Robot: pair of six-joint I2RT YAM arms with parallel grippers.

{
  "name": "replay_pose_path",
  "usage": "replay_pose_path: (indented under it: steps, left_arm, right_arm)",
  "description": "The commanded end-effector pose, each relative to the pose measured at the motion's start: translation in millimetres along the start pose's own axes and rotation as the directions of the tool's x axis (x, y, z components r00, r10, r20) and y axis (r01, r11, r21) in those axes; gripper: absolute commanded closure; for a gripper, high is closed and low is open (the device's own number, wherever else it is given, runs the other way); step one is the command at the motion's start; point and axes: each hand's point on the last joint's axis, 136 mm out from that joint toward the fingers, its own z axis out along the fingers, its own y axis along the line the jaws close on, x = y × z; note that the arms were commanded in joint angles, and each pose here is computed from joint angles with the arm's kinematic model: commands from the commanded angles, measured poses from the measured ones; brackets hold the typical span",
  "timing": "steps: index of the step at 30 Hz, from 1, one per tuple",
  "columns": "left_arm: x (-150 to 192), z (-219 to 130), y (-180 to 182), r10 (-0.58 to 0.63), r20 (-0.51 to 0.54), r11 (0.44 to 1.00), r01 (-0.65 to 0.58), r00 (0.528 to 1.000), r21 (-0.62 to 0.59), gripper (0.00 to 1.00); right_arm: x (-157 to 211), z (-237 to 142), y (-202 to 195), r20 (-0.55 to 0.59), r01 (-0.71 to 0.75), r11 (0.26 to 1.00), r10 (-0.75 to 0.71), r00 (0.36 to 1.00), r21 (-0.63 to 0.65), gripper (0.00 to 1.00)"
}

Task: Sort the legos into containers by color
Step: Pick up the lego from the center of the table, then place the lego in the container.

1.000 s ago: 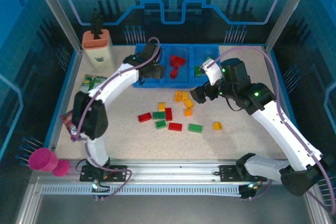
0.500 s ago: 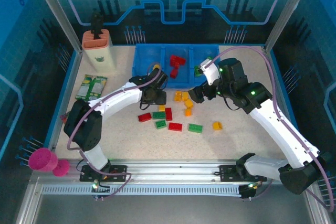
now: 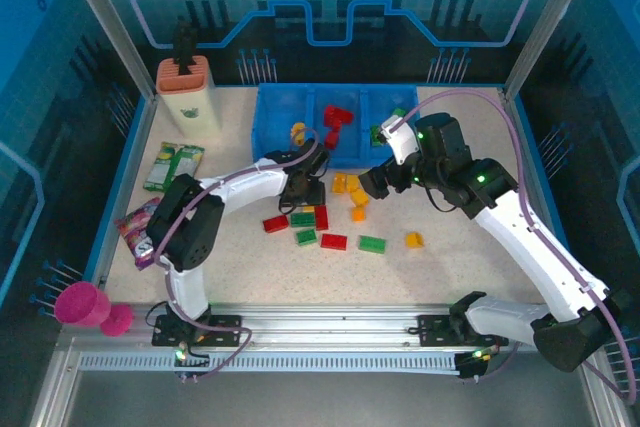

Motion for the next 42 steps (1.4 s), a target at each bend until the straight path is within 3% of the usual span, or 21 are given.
replay_pose_path:
  steps: [1, 12, 19, 25, 30, 35, 42]
  left_arm:
    - [-1, 7, -9, -0.019, -0.008, 1.000, 0.019, 1.000, 0.020, 0.38]
    - [-2, 29, -7, -0.019, -0.021, 1.000, 0.018, 1.000, -0.025, 0.39]
    - [7, 36, 1, -0.016, -0.062, 0.998, 0.013, 0.998, -0.058, 0.60]
    - [11, 32, 13, -0.002, -0.065, 0.995, -0.005, 0.998, -0.104, 0.71]
    - [-47, -23, 11, -0.002, 0.134, 0.997, 0.013, 0.991, -0.079, 0.71]
    - [-115, -75, 9, 0.026, 0.315, 0.998, -0.008, 0.949, -0.058, 0.71]
    - [-191, -81, 31, 0.009, 0.453, 0.996, 0.034, 0.891, -0.085, 0.71]
  right_arm:
    - [0, -1, 7, 0.021, 0.017, 1.000, -0.017, 1.000, -0.016, 0.00]
    - [4, 5, 8, 0.009, 0.006, 1.000, -0.006, 1.000, -0.022, 0.00]
    - [5, 7, 8, 0.010, 0.011, 1.000, -0.010, 1.000, -0.022, 0.00]
    - [6, 7, 7, 0.012, 0.017, 1.000, -0.017, 1.000, -0.013, 0.00]
    - [6, 7, 6, 0.016, 0.018, 1.000, -0.018, 1.000, -0.011, 0.00]
    - [4, 6, 6, 0.025, 0.021, 1.000, -0.020, 0.999, -0.007, 0.00]
    - [2, 2, 3, 0.045, 0.025, 1.000, -0.026, 0.999, 0.014, 0.00]
